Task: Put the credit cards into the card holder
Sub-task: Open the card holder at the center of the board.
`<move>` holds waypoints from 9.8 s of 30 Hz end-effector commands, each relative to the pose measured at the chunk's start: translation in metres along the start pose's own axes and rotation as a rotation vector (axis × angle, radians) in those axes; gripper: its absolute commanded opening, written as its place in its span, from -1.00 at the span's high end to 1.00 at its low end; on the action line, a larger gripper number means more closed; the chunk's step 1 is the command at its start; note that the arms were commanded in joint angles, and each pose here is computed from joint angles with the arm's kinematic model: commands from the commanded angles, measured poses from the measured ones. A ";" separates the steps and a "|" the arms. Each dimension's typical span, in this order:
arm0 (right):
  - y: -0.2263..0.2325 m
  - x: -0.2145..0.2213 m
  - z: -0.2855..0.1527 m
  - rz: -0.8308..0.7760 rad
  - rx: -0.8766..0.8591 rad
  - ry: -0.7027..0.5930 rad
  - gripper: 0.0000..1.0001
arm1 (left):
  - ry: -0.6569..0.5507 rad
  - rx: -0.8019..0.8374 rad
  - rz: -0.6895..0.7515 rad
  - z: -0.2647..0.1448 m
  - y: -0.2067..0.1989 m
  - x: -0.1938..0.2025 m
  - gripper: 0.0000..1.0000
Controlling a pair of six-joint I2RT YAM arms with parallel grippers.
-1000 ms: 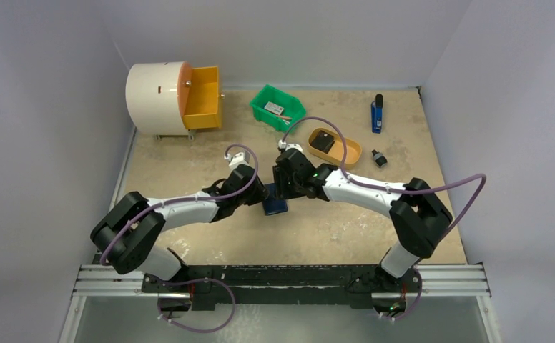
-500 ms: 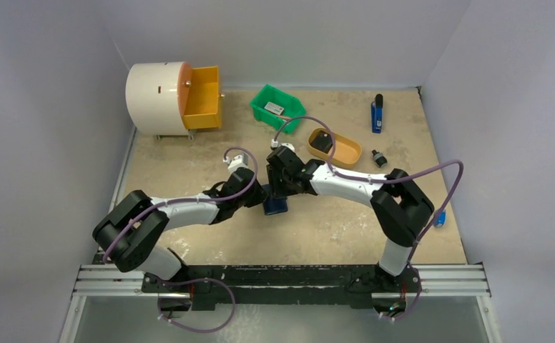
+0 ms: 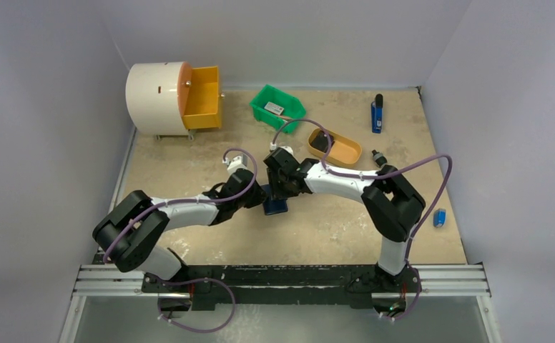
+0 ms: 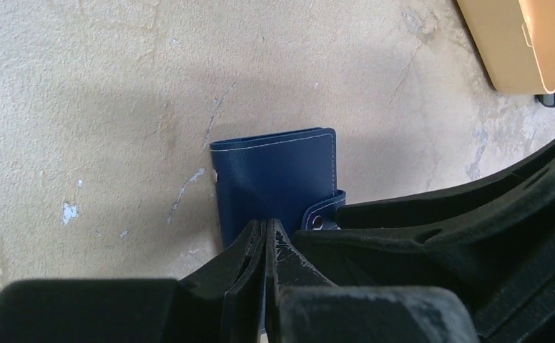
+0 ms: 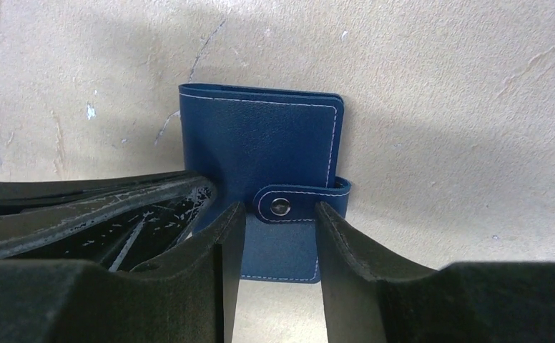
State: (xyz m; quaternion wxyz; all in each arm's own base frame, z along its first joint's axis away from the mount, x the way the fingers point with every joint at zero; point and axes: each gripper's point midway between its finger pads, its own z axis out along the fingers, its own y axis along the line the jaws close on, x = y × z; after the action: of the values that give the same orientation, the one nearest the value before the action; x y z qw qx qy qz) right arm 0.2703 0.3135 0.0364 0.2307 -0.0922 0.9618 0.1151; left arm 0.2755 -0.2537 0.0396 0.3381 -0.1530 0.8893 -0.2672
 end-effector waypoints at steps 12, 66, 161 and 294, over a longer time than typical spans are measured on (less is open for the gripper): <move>-0.003 -0.009 0.003 0.000 0.059 -0.012 0.13 | -0.029 0.009 -0.020 0.000 0.001 -0.004 1.00; -0.032 0.000 -0.034 0.075 0.094 -0.059 1.00 | -0.016 -0.166 0.018 0.015 0.040 0.006 1.00; -0.026 -0.014 -0.092 0.085 -0.356 -0.208 1.00 | -0.002 0.283 0.137 -0.032 -0.084 -0.020 -0.70; -0.055 -0.008 -0.069 0.079 -0.187 -0.188 1.00 | -0.100 0.280 0.107 -0.068 -0.116 -0.051 0.02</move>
State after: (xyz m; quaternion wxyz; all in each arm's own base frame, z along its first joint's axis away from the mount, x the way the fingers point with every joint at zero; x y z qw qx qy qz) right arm 0.2463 0.2387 0.0747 0.2769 -0.0632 0.9332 0.2202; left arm 0.2759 -0.2578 0.1551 0.4307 -0.0946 0.8512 -0.2844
